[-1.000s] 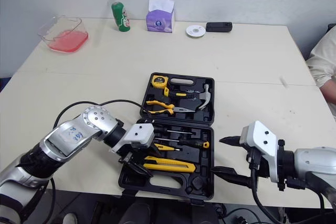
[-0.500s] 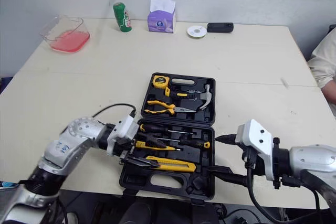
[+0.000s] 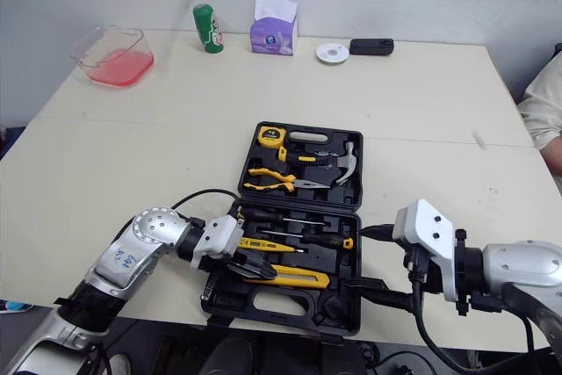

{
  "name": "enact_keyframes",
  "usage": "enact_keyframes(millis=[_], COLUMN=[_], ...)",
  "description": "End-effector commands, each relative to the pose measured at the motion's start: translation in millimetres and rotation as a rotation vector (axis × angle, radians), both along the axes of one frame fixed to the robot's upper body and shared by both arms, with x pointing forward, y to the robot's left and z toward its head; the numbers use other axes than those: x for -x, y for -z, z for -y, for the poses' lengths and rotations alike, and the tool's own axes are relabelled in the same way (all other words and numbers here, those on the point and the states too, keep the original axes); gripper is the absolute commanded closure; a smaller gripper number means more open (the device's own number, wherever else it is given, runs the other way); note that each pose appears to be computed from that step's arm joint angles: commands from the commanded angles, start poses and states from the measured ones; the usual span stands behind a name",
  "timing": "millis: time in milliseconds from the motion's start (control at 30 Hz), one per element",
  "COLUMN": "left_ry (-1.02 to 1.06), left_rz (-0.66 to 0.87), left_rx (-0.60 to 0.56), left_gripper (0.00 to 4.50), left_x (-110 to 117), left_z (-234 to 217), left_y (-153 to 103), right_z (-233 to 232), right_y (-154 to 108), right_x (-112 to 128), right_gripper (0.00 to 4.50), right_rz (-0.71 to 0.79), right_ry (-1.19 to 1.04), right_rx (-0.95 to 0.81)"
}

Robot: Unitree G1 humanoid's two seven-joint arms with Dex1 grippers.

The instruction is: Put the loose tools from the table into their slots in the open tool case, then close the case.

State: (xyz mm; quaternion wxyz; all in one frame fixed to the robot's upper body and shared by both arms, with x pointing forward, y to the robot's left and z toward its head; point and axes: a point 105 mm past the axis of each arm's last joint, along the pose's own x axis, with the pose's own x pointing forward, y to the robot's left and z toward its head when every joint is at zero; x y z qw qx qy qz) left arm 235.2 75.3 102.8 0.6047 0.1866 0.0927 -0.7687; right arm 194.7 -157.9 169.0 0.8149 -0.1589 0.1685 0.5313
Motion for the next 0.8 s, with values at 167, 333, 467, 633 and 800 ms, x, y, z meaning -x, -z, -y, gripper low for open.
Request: enact_keyframes(millis=[167, 333, 467, 633, 800], left_ry=[0.016, 0.013, -0.087, -0.203, -0.596], left_rz=[0.070, 0.083, 0.057, -0.114, -0.052], left_rx=[-0.309, -0.324, -0.187, 0.147, 0.165], left_gripper=[4.43, 4.43, 4.43, 2.70, 0.51], left_x=[3, 0, -11, -4, -29], left_z=[-19, -19, -13, -34, -100], left_y=[43, 43, 18, -50, -61], right_z=[-6, -6, -1, 27, 83], right_y=[-2, -1, 0, 2, -5], right_x=[2, 1, -1, -10, -16], right_gripper=[0.00, 0.00, 0.00, 0.00, 0.00], right_rz=[0.042, 0.043, 0.045, 0.059, 0.103], right_ry=[-0.028, -0.027, -0.001, 0.162, 0.379], right_rx=[0.004, 0.006, 0.013, -0.041, -0.027])
